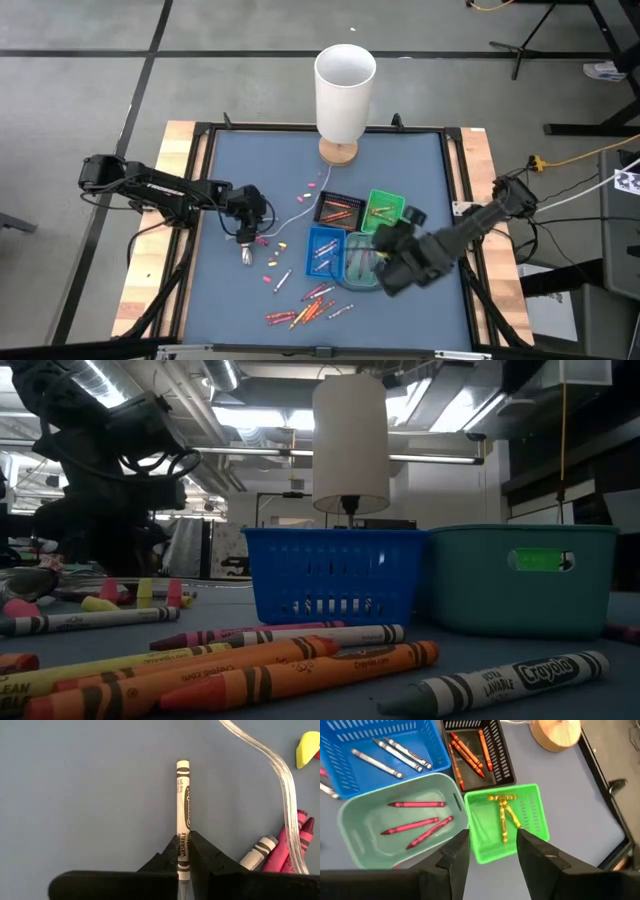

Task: Sort crayons
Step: Put the gray crayon into the blue bin

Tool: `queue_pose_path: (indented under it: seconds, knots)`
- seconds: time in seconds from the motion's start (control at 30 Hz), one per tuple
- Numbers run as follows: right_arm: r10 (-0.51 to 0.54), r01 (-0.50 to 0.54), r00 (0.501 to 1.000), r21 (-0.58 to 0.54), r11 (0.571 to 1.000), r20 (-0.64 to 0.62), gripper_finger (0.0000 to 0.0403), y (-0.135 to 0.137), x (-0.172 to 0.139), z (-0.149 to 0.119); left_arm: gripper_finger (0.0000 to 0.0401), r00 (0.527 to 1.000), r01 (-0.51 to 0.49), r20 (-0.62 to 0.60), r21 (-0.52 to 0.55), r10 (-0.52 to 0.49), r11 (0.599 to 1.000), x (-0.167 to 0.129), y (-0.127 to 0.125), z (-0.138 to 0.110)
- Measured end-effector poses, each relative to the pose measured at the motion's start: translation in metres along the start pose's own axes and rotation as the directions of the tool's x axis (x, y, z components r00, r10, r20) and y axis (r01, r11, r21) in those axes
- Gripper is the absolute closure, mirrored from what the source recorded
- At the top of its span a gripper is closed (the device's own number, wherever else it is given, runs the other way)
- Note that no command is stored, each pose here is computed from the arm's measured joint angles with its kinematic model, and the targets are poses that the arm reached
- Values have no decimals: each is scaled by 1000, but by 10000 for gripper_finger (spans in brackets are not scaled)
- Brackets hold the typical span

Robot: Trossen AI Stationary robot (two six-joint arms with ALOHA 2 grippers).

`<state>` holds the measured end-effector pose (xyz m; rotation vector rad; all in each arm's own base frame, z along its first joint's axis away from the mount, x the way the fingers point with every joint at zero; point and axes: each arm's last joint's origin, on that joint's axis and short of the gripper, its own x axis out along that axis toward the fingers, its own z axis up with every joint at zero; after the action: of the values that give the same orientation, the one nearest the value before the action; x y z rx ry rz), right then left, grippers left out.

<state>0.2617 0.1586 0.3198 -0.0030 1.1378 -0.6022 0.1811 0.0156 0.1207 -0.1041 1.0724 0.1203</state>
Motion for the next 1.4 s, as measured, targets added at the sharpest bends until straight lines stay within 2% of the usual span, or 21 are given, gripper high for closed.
queue_pose_path:
  seconds: [0.3, 0.53, 0.77, 0.9, 1.03, 1.17, 1.4]
  knots:
    - [55, -91, 978, 175, 980, 199, 242, 27, -39, -51, 399, 1000, -13, 28, -9, 14, 1000, -3, 0, 11]
    - [95, -171, 945, 227, 959, 311, 242, 42, -55, -82, 400, 996, -10, 86, -23, 12, 1000, -10, -1, 28]
    - [66, -142, 951, 238, 961, 302, 242, 70, -41, -99, 401, 987, 22, 162, -114, -3, 993, -21, -5, 50]
    - [51, -106, 972, 230, 967, 231, 242, 88, -26, -105, 401, 968, 70, 251, -150, -31, 986, -27, -12, 63]
    - [39, -73, 987, 219, 973, 157, 242, 103, -14, -112, 401, 930, 142, 360, -161, -76, 977, -31, -23, 73]
    - [18, -46, 991, 206, 977, 135, 242, 114, -3, -117, 401, 877, 220, 468, -183, -112, 958, -37, -37, 82]
    - [-15, -10, 991, 187, 982, 132, 242, 127, 12, -124, 401, 809, 286, 585, -305, -58, 908, -46, -62, 86]
